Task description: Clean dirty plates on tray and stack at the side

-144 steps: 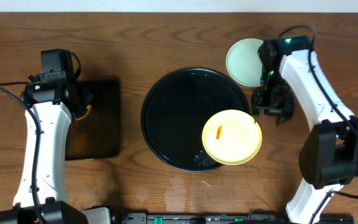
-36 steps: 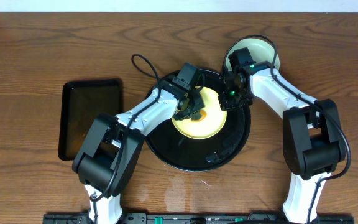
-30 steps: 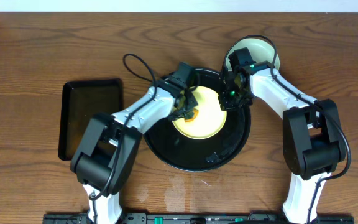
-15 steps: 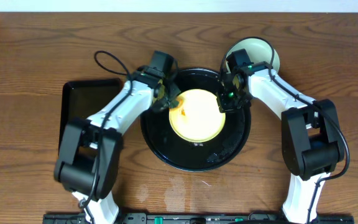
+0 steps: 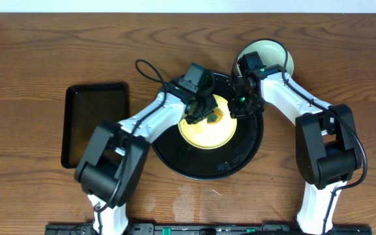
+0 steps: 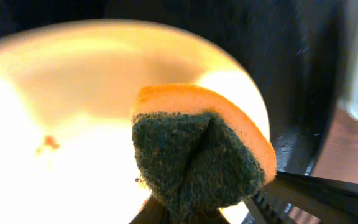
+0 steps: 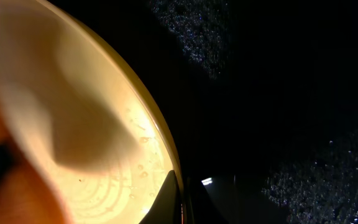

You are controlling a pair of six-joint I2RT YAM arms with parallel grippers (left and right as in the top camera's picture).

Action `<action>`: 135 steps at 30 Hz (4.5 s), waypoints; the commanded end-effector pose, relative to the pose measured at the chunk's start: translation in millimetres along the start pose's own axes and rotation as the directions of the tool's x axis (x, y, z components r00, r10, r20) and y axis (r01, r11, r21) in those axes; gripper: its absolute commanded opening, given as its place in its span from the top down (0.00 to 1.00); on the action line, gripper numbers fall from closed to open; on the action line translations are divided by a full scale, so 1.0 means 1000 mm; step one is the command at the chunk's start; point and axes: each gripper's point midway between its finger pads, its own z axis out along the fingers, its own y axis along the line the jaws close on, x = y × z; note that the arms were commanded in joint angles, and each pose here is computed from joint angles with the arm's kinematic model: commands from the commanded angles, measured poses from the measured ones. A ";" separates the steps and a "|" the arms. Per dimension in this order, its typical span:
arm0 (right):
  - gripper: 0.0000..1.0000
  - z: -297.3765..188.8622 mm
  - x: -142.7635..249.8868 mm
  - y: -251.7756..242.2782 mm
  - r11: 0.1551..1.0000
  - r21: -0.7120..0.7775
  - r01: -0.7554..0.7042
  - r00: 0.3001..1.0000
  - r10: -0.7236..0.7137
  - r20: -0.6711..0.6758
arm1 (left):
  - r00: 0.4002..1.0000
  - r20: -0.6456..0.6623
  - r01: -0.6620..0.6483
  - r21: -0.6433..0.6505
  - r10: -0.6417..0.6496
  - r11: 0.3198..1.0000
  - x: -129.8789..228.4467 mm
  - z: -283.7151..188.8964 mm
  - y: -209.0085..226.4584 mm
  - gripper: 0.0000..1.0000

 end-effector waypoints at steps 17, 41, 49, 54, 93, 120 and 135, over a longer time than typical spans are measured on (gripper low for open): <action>0.99 0.002 0.005 -0.008 0.999 0.042 -0.009 1.000 0.011 -0.026 | 0.957 0.038 0.285 -0.294 -0.286 0.912 -0.040 -0.010 0.110 0.93; 0.99 0.002 0.002 -0.007 0.999 0.036 -0.016 1.000 0.017 -0.017 | 0.994 -0.099 -0.043 -0.005 0.042 0.999 0.000 -0.008 0.017 0.92; 0.99 0.002 0.003 -0.007 0.999 0.037 -0.016 1.000 0.017 -0.021 | 0.994 -0.104 -0.055 -0.190 0.036 0.980 0.014 0.007 0.053 0.93; 0.99 0.001 0.003 -0.007 0.999 0.038 -0.016 1.000 0.017 -0.021 | 0.998 -0.054 -0.011 -0.351 -0.008 0.936 0.001 -0.008 0.092 0.93; 0.99 -0.239 -0.099 0.103 0.263 0.932 0.251 0.732 -0.681 -0.005 | 0.953 0.279 0.206 -0.310 -0.119 0.928 -0.121 -0.219 0.222 0.93; 0.99 -0.160 -0.070 0.125 0.724 0.504 0.472 0.788 -0.603 0.128 | 0.982 0.176 0.097 -0.175 -0.066 0.980 -0.114 -0.206 0.197 0.92; 0.99 -0.084 -0.057 0.023 0.983 0.036 0.182 0.976 -0.185 0.119 | 0.983 0.158 -0.089 -0.047 0.096 0.995 -0.081 -0.156 0.080 0.93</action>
